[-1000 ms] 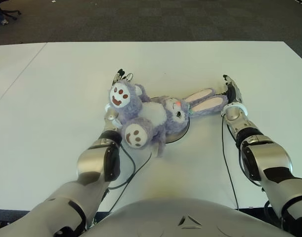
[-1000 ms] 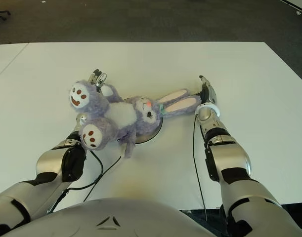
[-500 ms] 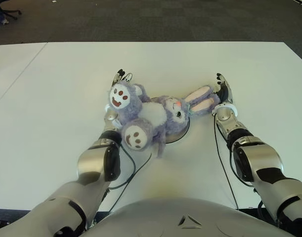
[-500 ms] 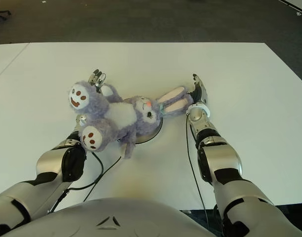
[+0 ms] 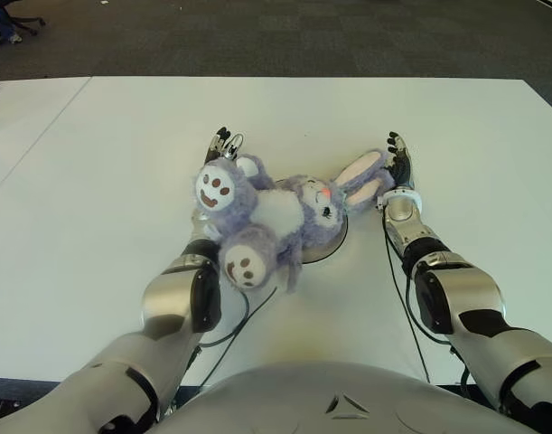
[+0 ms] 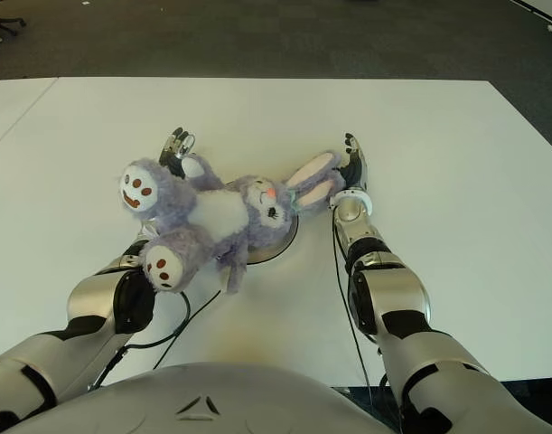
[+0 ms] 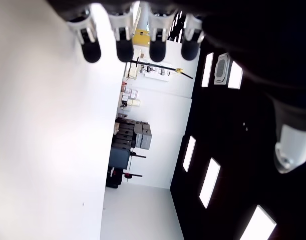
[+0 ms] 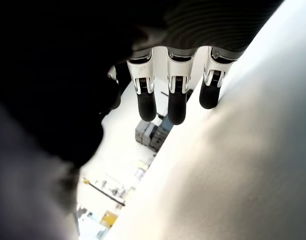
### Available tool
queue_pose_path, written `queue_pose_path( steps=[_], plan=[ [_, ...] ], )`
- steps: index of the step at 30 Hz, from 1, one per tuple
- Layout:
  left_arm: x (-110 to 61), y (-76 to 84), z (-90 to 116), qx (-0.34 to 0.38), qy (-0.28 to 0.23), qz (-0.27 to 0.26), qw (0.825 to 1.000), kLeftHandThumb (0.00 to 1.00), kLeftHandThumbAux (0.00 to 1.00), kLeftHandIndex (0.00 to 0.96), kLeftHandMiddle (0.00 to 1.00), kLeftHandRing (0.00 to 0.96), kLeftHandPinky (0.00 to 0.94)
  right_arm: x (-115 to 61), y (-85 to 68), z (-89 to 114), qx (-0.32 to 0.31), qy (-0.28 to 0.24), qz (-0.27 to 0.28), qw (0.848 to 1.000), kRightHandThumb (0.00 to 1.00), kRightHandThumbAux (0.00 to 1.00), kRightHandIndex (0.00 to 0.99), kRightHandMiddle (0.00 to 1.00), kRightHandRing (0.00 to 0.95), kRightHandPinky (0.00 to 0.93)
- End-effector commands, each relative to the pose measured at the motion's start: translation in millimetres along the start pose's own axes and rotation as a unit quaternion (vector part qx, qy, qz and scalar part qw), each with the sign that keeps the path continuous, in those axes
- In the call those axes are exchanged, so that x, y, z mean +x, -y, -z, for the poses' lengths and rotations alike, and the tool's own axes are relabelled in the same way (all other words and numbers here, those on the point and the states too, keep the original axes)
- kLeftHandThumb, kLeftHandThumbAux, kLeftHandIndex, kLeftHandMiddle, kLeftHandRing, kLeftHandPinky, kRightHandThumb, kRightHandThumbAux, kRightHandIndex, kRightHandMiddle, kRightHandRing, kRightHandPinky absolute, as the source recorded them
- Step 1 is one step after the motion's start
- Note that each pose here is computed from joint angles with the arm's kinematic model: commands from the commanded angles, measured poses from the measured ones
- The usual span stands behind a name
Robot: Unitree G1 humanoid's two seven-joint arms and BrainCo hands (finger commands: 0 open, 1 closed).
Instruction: Put the doll into the plate.
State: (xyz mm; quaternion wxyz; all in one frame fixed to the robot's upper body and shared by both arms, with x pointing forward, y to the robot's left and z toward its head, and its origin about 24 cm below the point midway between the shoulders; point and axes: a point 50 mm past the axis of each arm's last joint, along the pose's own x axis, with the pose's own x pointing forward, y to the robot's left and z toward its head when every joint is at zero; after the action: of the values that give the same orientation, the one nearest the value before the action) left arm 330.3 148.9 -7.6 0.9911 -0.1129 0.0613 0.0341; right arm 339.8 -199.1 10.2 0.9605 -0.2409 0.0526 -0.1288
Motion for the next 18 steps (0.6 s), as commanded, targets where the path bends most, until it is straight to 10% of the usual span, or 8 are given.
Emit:
queue_pose_path(
  steps=[1, 18],
  plan=[
    [-63.5, -21.2, 90.6, -0.021, -0.194, -0.042, 0.98, 0.0, 0.512, 0.001, 0.023, 0.014, 0.018, -62.0, -35.8, 76.7, 0.025, -0.172, -0.077, 0.982, 0.0, 0.83, 0.074, 0.101, 0.097, 0.109],
    [-63.7, -22.9, 89.9, -0.034, -0.189, -0.045, 0.98, 0.0, 0.51, 0.005, 0.025, 0.019, 0.027, -66.7, -39.2, 76.6, -0.028, -0.154, -0.06, 0.986, 0.0, 0.847, 0.162, 0.202, 0.197, 0.228]
  ],
)
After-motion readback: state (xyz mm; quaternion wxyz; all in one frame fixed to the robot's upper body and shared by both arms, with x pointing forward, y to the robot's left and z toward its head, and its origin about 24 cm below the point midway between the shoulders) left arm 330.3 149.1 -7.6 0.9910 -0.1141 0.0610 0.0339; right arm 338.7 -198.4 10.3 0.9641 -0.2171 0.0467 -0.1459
